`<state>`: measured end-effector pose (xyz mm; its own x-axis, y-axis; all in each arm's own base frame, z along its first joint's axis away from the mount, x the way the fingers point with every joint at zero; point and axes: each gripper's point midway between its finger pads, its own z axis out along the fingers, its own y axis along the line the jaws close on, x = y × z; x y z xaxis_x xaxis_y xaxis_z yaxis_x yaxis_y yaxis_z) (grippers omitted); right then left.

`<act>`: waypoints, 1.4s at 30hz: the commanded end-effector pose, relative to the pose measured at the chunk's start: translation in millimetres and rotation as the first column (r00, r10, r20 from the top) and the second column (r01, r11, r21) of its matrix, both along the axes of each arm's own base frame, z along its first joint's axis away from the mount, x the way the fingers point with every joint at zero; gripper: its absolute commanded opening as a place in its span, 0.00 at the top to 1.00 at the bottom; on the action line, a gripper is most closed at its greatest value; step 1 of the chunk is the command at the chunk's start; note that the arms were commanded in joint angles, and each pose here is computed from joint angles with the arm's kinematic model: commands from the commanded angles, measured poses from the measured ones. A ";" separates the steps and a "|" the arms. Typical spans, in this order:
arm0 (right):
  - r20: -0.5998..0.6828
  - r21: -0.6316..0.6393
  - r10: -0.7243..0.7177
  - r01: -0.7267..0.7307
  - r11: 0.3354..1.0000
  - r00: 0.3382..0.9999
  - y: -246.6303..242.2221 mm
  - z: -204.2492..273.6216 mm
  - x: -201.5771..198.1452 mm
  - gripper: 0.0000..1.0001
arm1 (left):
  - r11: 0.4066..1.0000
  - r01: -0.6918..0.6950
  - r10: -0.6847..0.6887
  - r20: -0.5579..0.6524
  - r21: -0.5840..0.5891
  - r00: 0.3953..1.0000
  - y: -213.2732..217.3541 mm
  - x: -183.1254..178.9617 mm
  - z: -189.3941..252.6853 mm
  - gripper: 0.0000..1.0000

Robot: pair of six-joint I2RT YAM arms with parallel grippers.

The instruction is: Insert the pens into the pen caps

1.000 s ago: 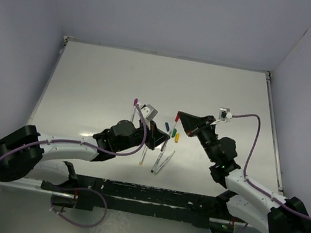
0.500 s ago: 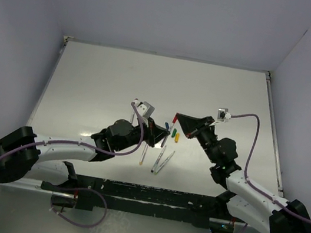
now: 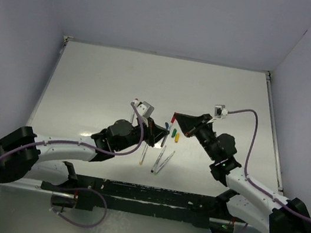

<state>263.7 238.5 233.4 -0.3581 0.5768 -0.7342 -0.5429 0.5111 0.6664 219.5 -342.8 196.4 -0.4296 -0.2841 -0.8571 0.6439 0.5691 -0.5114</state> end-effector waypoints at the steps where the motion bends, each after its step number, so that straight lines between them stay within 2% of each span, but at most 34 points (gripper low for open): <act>1: -0.060 -0.122 0.113 -0.120 0.985 0.992 16.7 -29.0 -11.2 1.00 | 0.985 -0.058 0.078 0.118 -0.165 0.990 3.4 14.3 63.1 1.00; 9: -0.163 -0.254 0.148 -0.186 0.949 0.975 23.6 -65.3 -20.3 1.00 | 0.976 -0.093 0.131 0.188 -0.198 0.973 13.6 31.5 92.5 1.00; 23: -0.266 -0.335 0.159 -0.246 0.910 0.951 31.1 -103.9 -34.8 1.00 | 0.966 -0.103 0.160 0.237 -0.236 0.958 25.7 48.7 118.9 1.00; 29: -0.266 -0.339 0.134 -0.222 0.914 0.955 31.3 -106.2 -33.1 1.00 | 0.971 -0.131 0.175 0.223 -0.199 0.959 29.2 52.1 108.6 1.00; 34: -0.263 -0.368 0.043 -0.142 0.919 0.964 19.5 -104.1 -23.1 1.00 | 0.969 -0.227 0.241 0.166 -0.101 0.956 42.5 64.9 82.9 1.00; 40: -0.272 -0.451 -0.099 -0.036 0.892 0.957 -2.1 -104.7 -10.9 0.80 | 0.923 -0.361 0.362 0.016 0.130 0.932 75.3 102.6 20.0 1.00; 42: -0.275 -0.479 -0.142 -0.008 0.878 0.951 -9.5 -104.5 -8.5 0.69 | 0.900 -0.384 0.398 -0.031 0.207 0.917 86.3 114.4 -2.7 1.00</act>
<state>238.6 242.8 108.6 -0.6295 0.2018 -0.7504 -0.3724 0.7693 0.5192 309.0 -279.1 219.2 -0.3039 -0.3221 -0.8966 0.4498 0.7811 -0.4331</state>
